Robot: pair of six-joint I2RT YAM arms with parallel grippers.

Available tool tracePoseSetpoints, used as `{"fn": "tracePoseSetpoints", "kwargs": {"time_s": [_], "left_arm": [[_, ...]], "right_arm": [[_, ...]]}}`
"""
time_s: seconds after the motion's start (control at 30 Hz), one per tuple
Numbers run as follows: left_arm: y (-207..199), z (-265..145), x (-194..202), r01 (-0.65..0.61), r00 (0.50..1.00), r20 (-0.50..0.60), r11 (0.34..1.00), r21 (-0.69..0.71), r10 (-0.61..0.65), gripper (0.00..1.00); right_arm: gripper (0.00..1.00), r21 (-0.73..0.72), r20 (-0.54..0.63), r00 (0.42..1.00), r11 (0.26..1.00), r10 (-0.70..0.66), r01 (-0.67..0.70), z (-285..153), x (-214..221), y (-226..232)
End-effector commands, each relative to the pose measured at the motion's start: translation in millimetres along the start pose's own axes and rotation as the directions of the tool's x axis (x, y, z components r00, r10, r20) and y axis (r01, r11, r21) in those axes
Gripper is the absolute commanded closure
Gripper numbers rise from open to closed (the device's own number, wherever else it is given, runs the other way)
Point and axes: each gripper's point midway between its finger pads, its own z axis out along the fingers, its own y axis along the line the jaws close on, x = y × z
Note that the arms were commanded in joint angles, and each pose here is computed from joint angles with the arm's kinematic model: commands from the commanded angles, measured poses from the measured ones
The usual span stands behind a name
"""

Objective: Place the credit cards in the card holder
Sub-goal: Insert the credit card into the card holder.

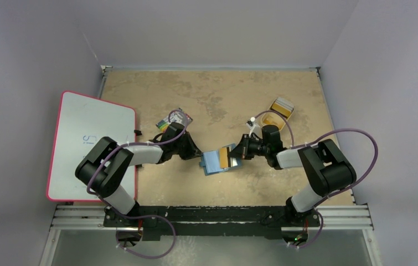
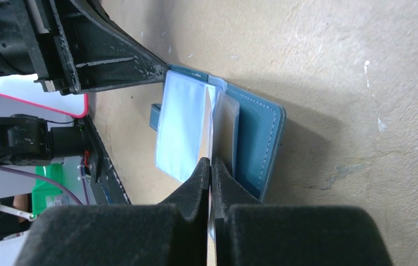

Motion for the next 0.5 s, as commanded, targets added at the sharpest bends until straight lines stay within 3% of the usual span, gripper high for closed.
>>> {"fn": "tracePoseSetpoints", "kwargs": {"time_s": [0.0,0.47], "left_arm": [[40,4,8,-0.008,1.0,-0.003,0.988,-0.153,0.008,1.0],[31,1,6,0.007,1.0,0.003,0.993,-0.122,-0.006,1.0]], "right_arm": [[1.0,0.015,0.097,0.991,0.996,-0.094,0.093,2,-32,8],[1.0,-0.02,0.118,0.975,0.981,-0.189,0.193,2,-30,15]]}}
